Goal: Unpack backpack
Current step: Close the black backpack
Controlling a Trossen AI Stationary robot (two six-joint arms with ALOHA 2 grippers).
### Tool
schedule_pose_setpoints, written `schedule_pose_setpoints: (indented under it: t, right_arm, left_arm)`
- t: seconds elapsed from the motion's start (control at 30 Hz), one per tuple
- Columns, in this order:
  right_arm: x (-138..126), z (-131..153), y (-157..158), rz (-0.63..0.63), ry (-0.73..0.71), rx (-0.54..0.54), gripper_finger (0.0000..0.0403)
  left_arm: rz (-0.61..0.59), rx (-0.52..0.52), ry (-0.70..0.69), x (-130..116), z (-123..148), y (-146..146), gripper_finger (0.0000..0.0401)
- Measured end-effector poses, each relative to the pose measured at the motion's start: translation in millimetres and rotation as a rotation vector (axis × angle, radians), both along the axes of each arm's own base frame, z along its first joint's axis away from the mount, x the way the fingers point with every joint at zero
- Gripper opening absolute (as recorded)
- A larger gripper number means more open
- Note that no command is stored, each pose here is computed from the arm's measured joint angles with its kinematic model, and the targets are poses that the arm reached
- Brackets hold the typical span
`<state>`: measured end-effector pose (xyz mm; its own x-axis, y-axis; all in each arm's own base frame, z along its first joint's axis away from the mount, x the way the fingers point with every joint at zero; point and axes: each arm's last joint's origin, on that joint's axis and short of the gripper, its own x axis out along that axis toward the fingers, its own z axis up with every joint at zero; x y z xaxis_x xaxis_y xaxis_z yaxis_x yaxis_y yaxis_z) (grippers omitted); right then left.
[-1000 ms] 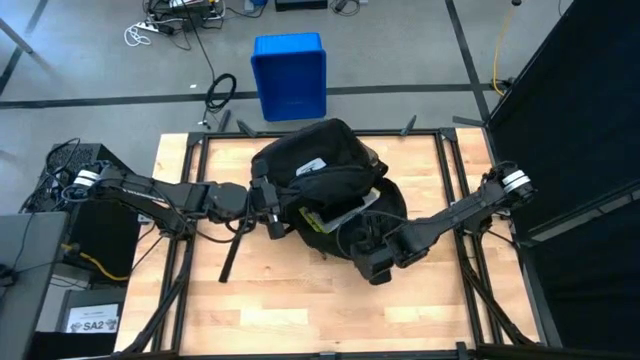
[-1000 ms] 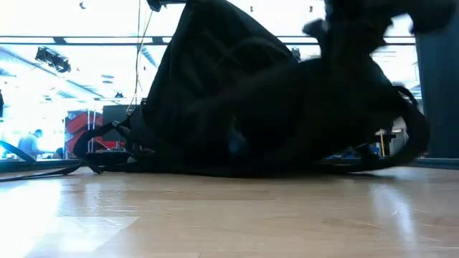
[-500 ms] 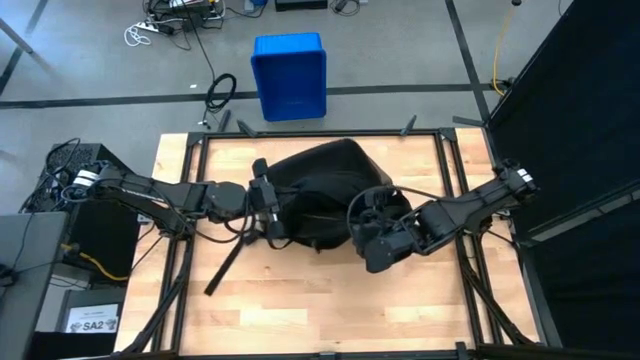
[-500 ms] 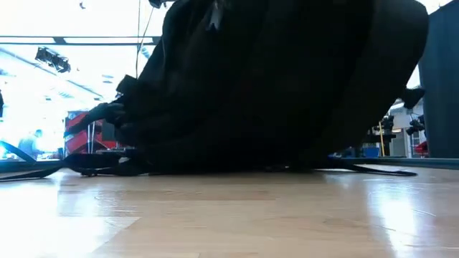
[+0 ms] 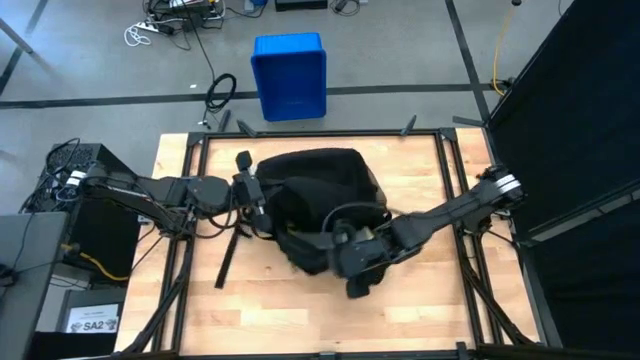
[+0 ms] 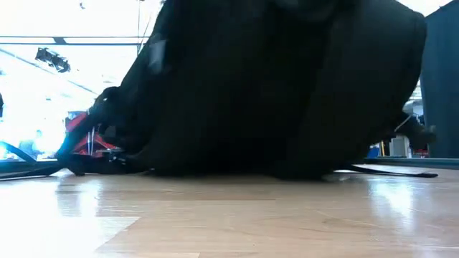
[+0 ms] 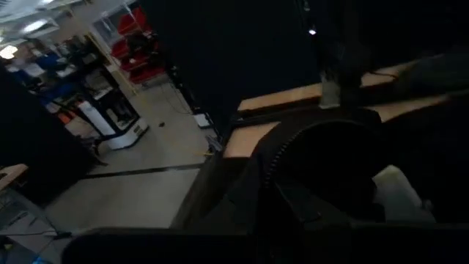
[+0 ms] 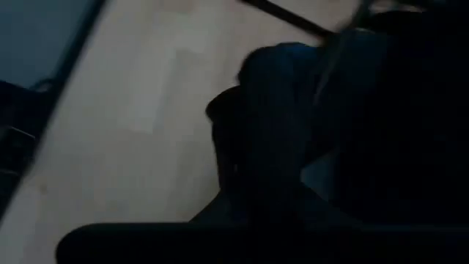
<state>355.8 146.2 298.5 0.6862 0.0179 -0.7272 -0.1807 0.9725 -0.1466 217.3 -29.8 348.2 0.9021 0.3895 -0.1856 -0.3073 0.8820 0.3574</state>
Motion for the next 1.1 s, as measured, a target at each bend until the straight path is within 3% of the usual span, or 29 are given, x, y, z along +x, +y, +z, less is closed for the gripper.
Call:
schedule_pose_setpoints:
  t: [0.2, 0.3, 0.4, 0.53, 0.7, 0.87, 1.1]
  right_arm:
    - [53, -49, 6, 0.087, -0.111, 0.147, 0.0]
    - [76, -66, -3, 0.068, -0.179, 0.178, 0.0001]
    - [87, -82, -22, 0.03, -0.157, 0.174, 0.0016]
    - [88, -89, -40, 0.018, -0.077, 0.21, 0.0062]
    - [85, -87, -33, 0.072, -0.05, 0.249, 0.0135]
    - [72, -74, -26, 0.126, -0.021, 0.203, 0.0198]
    - [50, -48, -29, 0.034, 0.005, 0.092, 0.0244]
  left_arm:
    - [-0.08, -0.05, 0.182, -6, -18, -4, 0.0]
    - [-0.086, -0.084, 0.247, -10, -25, -6, 0.0]
    - [-0.082, -0.115, 0.264, -11, -28, -7, 0.0]
    - [-0.114, -0.126, 0.272, -12, -28, -10, 0.0]
    - [-0.135, -0.088, 0.255, -10, -25, -10, 0.0019]
    - [-0.14, -0.095, 0.212, -10, -12, -10, 0.0058]
    - [-0.195, -0.116, 0.133, -13, 15, -16, 0.0103]
